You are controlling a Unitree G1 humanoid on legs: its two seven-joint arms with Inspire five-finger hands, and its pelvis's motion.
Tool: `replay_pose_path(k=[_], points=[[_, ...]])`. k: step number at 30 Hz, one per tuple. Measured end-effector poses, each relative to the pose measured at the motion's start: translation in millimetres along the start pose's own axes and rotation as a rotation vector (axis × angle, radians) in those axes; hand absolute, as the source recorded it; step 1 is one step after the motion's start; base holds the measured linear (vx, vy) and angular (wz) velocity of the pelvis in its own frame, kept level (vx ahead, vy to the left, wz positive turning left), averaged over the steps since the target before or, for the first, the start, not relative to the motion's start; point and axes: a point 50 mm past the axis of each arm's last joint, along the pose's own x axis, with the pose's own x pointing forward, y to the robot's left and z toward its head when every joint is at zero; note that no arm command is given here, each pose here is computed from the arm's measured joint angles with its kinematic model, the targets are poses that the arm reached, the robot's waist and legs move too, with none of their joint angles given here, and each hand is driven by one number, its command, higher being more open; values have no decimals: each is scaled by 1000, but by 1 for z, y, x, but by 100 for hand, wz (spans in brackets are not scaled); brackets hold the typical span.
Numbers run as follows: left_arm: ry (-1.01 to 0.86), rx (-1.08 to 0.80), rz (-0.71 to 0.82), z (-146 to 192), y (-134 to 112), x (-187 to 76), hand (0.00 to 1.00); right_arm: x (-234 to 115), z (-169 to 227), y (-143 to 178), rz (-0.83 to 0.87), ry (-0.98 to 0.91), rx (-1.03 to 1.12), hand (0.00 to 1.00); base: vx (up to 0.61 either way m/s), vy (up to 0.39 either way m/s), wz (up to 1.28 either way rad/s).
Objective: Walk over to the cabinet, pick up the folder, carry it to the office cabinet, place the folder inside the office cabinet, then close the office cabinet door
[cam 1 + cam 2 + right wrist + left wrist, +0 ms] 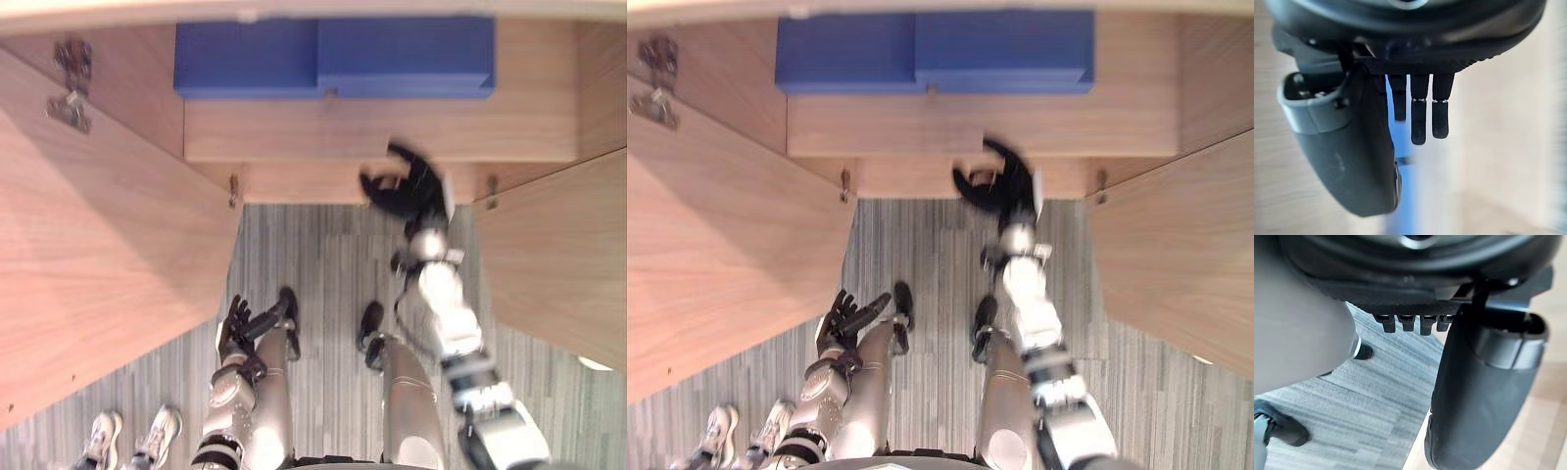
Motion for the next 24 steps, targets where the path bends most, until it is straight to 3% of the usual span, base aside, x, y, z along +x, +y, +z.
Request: replay_pose_path(k=[7, 11, 14, 18, 24], points=[[208, 140, 89, -43, 46, -19, 100, -85, -109, -47, -118, 477, -122, 100, 176, 17, -33], [245, 169, 129, -51, 61, -28, 100, -123, -141, -75, -254, 666, -108, 100, 92, 32, -37], [279, 187, 143, -57, 67, -32, 100, -144, -153, -89, -347, 755, -73, 100, 34, 27, -24], [343, 218, 156, -68, 73, -39, 100, -178, -162, -116, -591, 828, 54, 100, -16, 26, -30], [393, 224, 185, -80, 87, -54, 100, -196, -143, -164, -899, 709, 166, 100, -69, 22, -35]])
